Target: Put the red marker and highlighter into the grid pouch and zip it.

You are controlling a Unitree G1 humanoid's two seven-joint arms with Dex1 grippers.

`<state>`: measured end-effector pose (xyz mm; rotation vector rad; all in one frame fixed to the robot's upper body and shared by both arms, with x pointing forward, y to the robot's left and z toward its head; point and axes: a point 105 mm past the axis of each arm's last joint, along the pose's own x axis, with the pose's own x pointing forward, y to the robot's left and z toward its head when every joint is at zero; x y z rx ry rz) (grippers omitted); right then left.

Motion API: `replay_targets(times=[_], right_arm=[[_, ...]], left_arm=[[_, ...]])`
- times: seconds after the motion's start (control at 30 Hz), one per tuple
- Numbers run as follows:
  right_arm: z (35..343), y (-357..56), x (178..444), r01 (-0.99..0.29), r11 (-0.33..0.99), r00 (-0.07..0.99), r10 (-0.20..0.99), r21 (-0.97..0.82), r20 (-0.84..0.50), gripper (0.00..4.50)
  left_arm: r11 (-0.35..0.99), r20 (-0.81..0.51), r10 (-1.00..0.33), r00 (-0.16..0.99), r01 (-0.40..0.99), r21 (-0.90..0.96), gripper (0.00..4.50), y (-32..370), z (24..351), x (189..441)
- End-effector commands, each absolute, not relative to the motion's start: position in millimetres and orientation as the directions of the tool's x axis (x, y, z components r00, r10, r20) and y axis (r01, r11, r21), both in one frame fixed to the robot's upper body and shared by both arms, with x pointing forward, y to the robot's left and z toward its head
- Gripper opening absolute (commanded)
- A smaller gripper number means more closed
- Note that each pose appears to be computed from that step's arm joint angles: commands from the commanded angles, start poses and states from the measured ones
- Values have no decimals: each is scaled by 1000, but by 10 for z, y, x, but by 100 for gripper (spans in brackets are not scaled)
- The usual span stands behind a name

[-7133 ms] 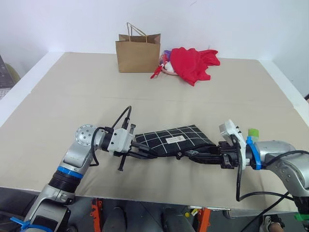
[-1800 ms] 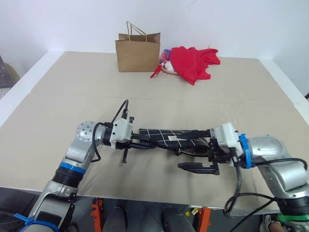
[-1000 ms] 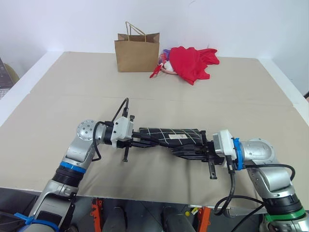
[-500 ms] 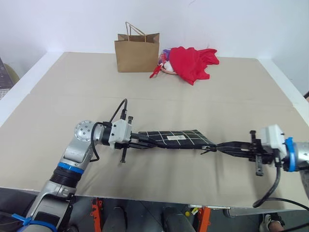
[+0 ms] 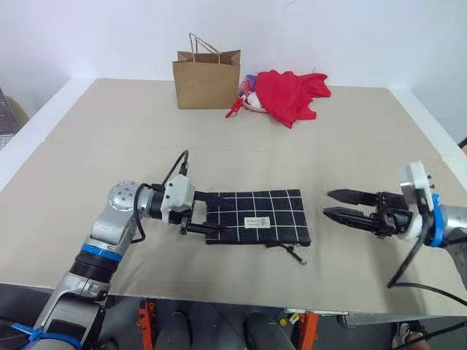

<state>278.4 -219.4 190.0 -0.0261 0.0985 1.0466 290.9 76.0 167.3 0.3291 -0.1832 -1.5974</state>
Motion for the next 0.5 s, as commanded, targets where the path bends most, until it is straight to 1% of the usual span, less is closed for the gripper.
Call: replay_targets(times=[0.03, 0.1, 0.2, 0.3, 0.37, 0.5], right_arm=[[1940, -2233, 2841, -847, 531, 527, 846, 35, -77, 440], [1866, -2212, 2858, -847, 528, 523, 848, 54, -85, 440], [1771, -2220, 2915, -833, 553, 550, 831, 20, -86, 440], [1729, -2255, 2975, -799, 602, 600, 797, 8, -63, 440], [1695, -2261, 2969, -792, 610, 609, 790, -14, -70, 440], [1668, -2384, 2984, -746, 665, 666, 743, -39, -56, 440]], left_arm=[[21, -35, -999, 32, 958, 285, 441, 854, 1870, 2941], [96, -33, -994, 109, 959, 267, 441, 953, 1863, 3026], [248, -30, -964, 264, 935, 252, 441, 1153, 1827, 3161], [412, -46, -900, 433, 881, 230, 441, 1355, 1748, 3287], [487, -42, -861, 507, 846, 218, 441, 1465, 1713, 3308], [606, -56, -773, 632, 762, 227, 441, 1655, 1568, 3287]])
